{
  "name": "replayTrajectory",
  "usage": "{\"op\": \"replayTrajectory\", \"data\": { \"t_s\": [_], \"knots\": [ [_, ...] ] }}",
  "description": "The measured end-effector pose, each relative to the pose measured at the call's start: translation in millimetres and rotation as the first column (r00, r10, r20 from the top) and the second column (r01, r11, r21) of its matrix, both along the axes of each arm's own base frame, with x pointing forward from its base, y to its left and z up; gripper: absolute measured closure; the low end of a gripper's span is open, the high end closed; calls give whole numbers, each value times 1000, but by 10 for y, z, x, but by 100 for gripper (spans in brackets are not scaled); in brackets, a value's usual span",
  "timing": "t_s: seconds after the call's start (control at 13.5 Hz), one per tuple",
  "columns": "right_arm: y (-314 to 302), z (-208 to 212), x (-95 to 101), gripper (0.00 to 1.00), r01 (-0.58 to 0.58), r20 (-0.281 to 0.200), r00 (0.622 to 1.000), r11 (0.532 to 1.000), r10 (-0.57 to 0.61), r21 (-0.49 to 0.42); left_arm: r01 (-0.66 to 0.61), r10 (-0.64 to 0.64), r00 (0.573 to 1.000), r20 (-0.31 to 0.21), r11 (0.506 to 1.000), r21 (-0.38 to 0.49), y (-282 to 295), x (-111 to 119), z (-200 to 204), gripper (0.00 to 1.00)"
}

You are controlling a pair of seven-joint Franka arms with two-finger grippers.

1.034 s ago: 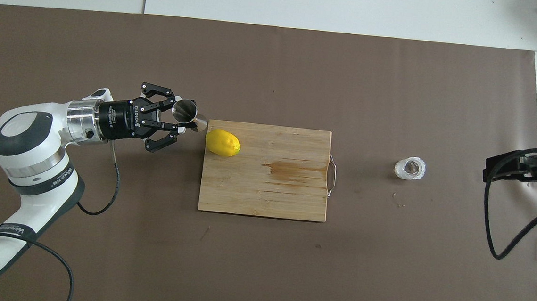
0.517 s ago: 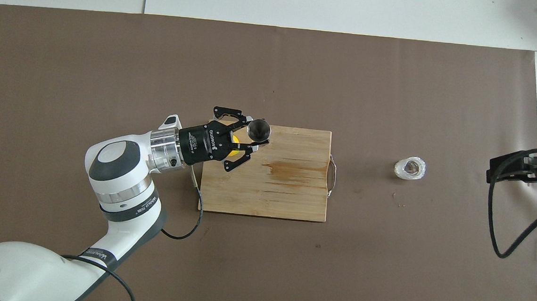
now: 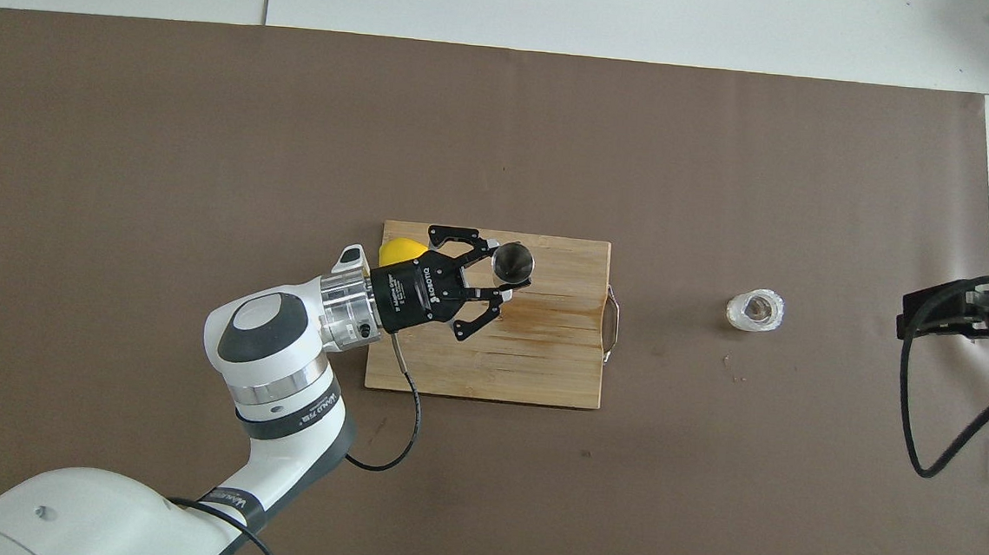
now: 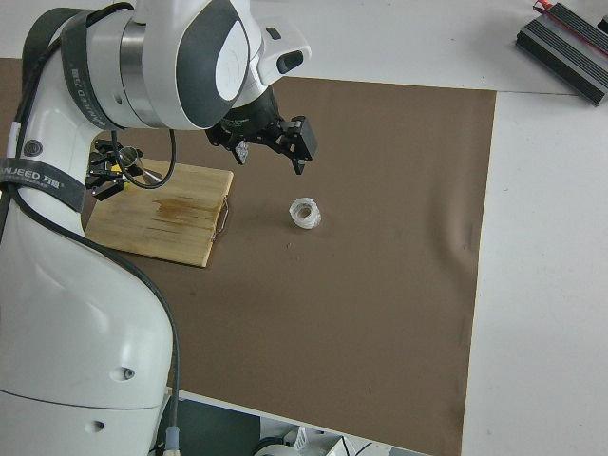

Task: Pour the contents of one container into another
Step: 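Lift the metal cup with the left gripper and carry it over the board, then lower the metal cup onto the board and open the left gripper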

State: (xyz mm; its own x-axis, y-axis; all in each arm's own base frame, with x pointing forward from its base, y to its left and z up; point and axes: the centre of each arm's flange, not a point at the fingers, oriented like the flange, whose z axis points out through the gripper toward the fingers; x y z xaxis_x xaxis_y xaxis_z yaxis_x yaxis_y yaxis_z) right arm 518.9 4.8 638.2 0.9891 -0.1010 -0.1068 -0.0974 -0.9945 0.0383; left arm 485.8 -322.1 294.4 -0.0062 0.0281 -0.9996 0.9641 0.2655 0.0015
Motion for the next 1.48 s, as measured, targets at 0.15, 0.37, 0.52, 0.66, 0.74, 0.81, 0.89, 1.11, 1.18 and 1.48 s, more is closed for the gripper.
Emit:
{"op": "replayTrajectory", "data": {
  "t_s": [0.15, 0.37, 0.52, 0.66, 0.74, 0.81, 0.89, 1.11, 1.18, 1.48],
  "knots": [
    [0, -6, -1, 0, 0, -1, 1000, 1000, 0, 0, -6, 6, 1000, -16, 1000, 16, -1, -42, -90, 58],
    [0, -12, -3, 0, 0, -3, 1000, 1000, 0, 0, -31, 32, 998, -47, 999, 24, -26, -90, -203, 58],
    [0, -14, -5, 0, 0, -3, 1000, 1000, 0, 0, -31, 32, 998, -53, 999, 28, -50, -112, -228, 58],
    [0, -20, -7, 0, 0, -5, 1000, 1000, 0, 0, -29, 31, 998, -59, 999, 33, -61, -129, -262, 58],
    [0, -28, -10, 0, 0, -7, 1000, 1000, 0, 0, -29, 31, 998, -62, 999, 34, -62, -132, -281, 58],
    [0, -40, -19, 0, 0, -9, 1000, 1000, 0, 0, -29, 31, 997, -65, 999, 36, -62, -135, -297, 58],
    [0, -51, -29, 0, 0, -12, 1000, 1000, 0, 0, -29, 32, 997, -67, 999, 36, -62, -137, -310, 58],
    [0, -62, -54, 0, 0, -16, 1000, 1000, 0, -1, -24, 27, 997, -75, 999, 40, -90, -167, -354, 58],
    [0, -62, -60, 0, 0, -16, 1000, 1000, 0, -1, -22, 25, 997, -78, 999, 41, -101, -177, -369, 58],
    [0, -66, -76, 0, 0, -17, 1000, 1000, 0, -1, -21, 25, 996, -83, 999, 43, -102, -189, -398, 59]
  ]
}}
